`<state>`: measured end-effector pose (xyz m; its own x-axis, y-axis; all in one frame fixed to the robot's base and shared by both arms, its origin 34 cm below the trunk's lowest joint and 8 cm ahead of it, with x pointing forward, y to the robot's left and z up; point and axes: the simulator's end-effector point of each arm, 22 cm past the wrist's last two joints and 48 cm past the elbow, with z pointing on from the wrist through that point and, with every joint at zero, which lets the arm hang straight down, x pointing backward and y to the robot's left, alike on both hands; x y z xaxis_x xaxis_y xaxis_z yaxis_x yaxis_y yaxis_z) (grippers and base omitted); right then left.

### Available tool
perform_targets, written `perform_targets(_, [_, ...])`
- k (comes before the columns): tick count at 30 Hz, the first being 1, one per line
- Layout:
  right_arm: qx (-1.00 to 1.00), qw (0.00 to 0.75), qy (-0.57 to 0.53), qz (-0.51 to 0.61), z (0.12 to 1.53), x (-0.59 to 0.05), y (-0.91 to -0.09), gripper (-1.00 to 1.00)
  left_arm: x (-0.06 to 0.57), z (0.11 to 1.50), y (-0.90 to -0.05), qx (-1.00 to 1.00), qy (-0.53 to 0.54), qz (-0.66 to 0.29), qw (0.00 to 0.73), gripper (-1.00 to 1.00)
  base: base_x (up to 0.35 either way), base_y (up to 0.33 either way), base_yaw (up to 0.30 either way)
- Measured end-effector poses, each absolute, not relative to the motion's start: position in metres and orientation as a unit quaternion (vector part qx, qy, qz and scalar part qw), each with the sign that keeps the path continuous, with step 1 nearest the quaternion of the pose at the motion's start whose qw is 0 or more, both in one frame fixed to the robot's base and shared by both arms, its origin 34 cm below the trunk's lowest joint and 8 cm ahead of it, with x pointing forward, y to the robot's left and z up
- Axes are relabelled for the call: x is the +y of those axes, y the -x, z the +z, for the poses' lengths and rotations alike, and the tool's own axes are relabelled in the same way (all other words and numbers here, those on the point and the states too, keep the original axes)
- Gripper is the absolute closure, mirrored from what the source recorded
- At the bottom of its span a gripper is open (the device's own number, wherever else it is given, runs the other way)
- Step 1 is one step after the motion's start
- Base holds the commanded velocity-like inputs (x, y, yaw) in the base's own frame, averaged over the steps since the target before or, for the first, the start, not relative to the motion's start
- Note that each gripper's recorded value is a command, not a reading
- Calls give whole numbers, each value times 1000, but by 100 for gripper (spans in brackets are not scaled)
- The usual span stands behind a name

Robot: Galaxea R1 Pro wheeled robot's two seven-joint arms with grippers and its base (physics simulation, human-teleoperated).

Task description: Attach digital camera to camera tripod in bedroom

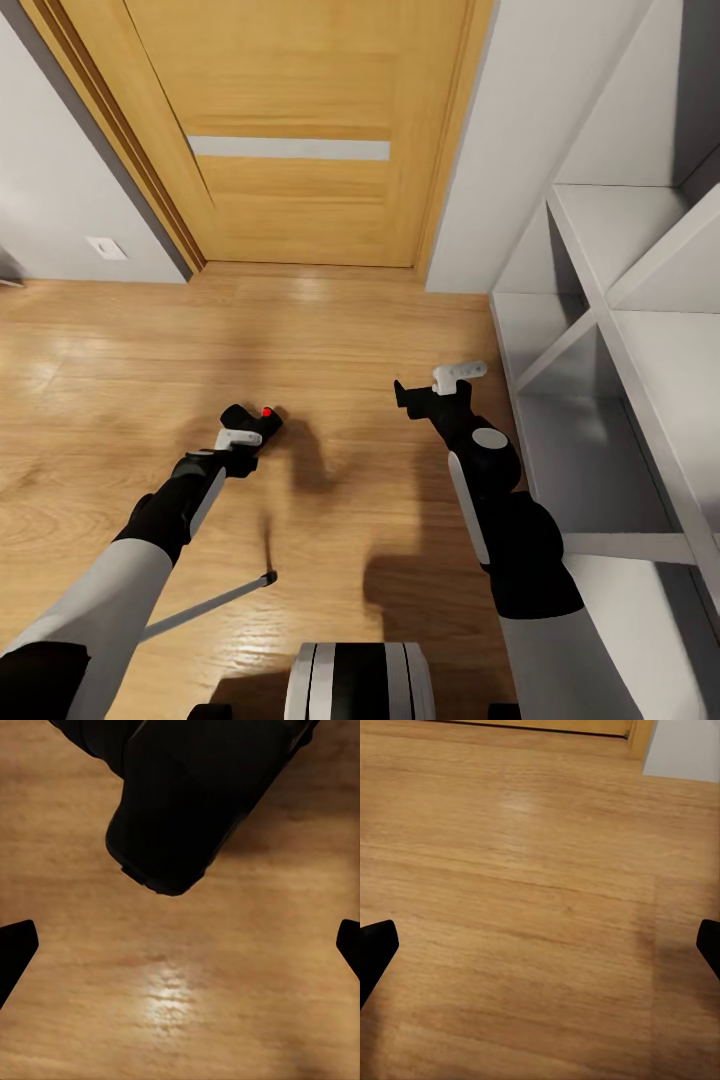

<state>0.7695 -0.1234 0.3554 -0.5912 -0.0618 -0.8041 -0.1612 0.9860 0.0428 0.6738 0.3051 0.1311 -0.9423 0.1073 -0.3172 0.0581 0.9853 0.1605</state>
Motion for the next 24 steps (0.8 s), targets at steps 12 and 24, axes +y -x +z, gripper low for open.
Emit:
perform_targets(12, [890, 448, 63, 56, 355, -123, -769, -100, 301, 130, -673, 983, -42, 72, 164, -100, 8, 5, 0])
perform_targets(24, [890, 448, 63, 55, 355, -124, -769, -100, 301, 128, -670, 984, -42, 72, 160, -100, 45, 29, 0])
